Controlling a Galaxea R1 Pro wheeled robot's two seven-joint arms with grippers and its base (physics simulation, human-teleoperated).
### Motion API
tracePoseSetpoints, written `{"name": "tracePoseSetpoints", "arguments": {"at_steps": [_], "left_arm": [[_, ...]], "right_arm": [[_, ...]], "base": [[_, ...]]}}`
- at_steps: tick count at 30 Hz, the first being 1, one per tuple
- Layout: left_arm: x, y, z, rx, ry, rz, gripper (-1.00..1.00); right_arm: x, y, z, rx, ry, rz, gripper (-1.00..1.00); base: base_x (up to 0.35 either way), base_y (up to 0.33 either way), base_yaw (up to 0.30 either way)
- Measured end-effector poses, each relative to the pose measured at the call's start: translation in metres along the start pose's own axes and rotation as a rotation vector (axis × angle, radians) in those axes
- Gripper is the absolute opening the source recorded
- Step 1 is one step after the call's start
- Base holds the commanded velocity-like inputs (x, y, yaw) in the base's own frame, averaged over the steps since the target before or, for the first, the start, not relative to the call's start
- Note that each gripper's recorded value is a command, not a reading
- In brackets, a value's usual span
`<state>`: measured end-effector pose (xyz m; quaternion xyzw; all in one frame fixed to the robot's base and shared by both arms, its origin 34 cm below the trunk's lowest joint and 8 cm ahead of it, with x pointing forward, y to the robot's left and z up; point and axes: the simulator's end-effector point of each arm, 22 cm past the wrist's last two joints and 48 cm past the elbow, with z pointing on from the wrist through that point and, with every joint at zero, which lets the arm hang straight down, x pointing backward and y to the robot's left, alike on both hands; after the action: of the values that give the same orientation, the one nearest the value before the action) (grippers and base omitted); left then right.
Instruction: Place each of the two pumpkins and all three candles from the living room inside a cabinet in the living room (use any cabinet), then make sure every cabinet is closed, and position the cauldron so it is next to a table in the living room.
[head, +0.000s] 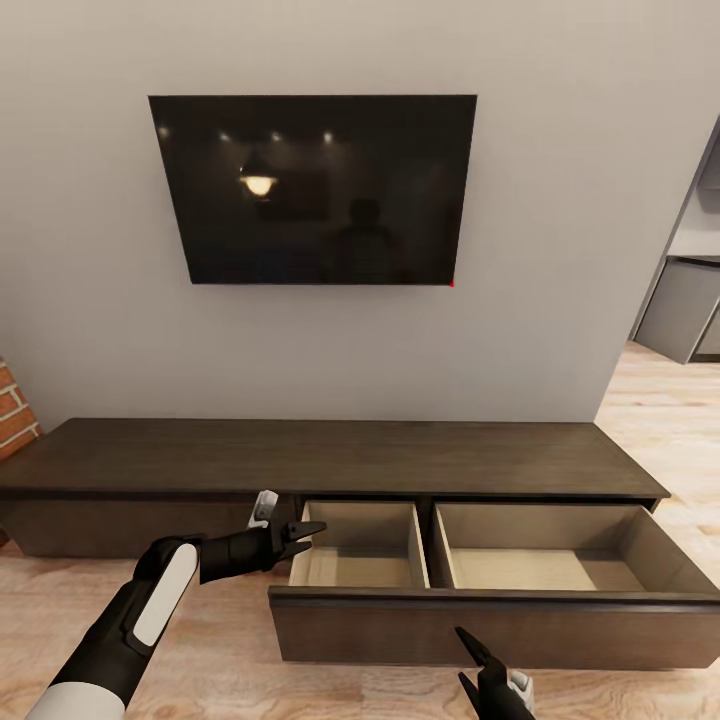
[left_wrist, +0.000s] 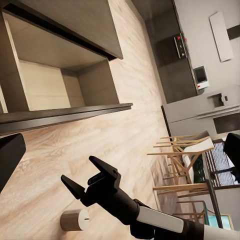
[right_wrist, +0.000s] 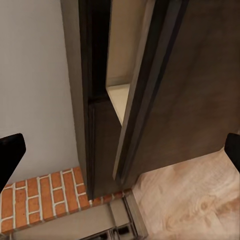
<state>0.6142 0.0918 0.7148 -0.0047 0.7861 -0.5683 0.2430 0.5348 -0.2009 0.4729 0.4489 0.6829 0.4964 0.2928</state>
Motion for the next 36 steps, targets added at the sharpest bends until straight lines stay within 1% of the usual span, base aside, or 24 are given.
{"name": "tracePoseSetpoints", "arguments": {"at_steps": [2, 9, 12, 29, 36], "left_arm": [[0.0000, 0.0000, 0.0000, 0.000, 0.000, 0.000, 1.00], [0.0000, 0.0001, 0.0000, 0.000, 0.000, 0.000, 1.00], [-0.0001, 0.0004, -0.0002, -0.001, 0.000, 0.000, 1.00], [0.0002, 0.0009, 0.0000, -0.002, 0.002, 0.001, 1.00], [-0.0005, 0.0026, -0.0024, -0.008, 0.001, 0.003, 1.00]], "right_arm": [[0.0007, 0.0000, 0.0003, 0.000, 0.000, -0.001, 1.00], [-0.0053, -0.0004, 0.0000, 0.002, -0.026, -0.040, 1.00], [-0.0069, -0.0007, -0.0004, 0.003, -0.031, -0.046, 1.00], [-0.0082, -0.0019, -0.0005, 0.008, -0.036, -0.052, 1.00], [-0.0085, -0.0024, -0.0008, 0.010, -0.037, -0.054, 1.00]], "base": [[0.000, 0.000, 0.000], [0.000, 0.000, 0.000], [-0.081, 0.000, -0.012], [-0.285, 0.000, -0.095], [-0.099, 0.000, -0.013]]}}
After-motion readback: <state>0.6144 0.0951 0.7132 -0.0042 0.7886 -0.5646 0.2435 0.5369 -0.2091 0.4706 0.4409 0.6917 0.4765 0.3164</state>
